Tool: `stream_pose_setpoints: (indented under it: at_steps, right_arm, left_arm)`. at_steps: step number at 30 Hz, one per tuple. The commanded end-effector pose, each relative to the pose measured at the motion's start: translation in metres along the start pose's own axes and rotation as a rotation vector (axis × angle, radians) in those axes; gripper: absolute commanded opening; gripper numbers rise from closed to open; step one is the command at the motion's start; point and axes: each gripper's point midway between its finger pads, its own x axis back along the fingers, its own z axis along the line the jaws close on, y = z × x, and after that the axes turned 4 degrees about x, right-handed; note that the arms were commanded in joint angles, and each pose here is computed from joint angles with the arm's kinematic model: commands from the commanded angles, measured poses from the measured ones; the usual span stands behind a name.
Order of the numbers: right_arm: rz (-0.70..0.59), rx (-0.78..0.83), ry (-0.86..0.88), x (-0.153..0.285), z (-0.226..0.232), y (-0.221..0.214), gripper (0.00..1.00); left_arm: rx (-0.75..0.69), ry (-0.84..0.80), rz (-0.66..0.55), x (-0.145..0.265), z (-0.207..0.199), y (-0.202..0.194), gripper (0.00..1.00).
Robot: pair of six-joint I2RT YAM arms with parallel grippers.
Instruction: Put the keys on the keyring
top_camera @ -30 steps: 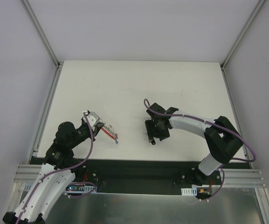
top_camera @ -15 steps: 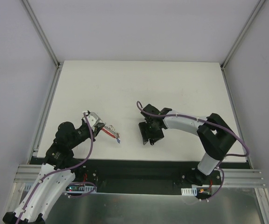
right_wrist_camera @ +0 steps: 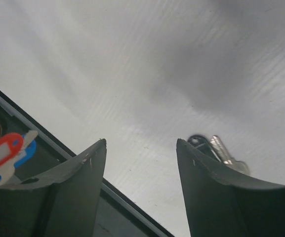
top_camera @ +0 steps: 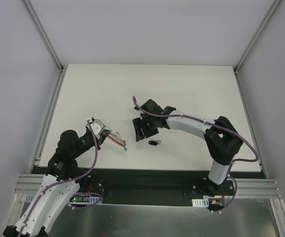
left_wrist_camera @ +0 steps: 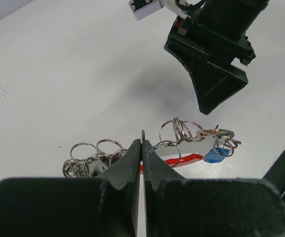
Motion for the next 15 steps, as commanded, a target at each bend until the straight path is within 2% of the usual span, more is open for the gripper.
stream_pose_setpoints:
  at_steps: [1, 5, 6, 9, 15]
  right_arm:
    - [-0.055, 0.141, -0.034, 0.039, -0.022, 0.006, 0.60]
    - [0.012, 0.303, -0.035, 0.052, -0.045, -0.010, 0.58]
    - [0.030, 0.398, -0.026, 0.056, -0.053, -0.011, 0.58]
    - [0.099, 0.545, -0.003, 0.066, -0.064, -0.017, 0.58]
    - [0.228, 0.674, 0.026, 0.065, -0.078, -0.024, 0.57]
  left_arm:
    - [-0.022, 0.001, -0.086, 0.003, 0.000, 0.026, 0.00]
    - [-0.023, 0.000, -0.085, 0.003, 0.000, 0.026, 0.00]
    - [-0.023, 0.000, -0.085, 0.003, 0.000, 0.026, 0.00]
    - [-0.026, 0.008, -0.087, 0.003, 0.001, 0.026, 0.00]
    - [-0.023, 0.027, -0.077, 0.002, 0.005, 0.023, 0.00]
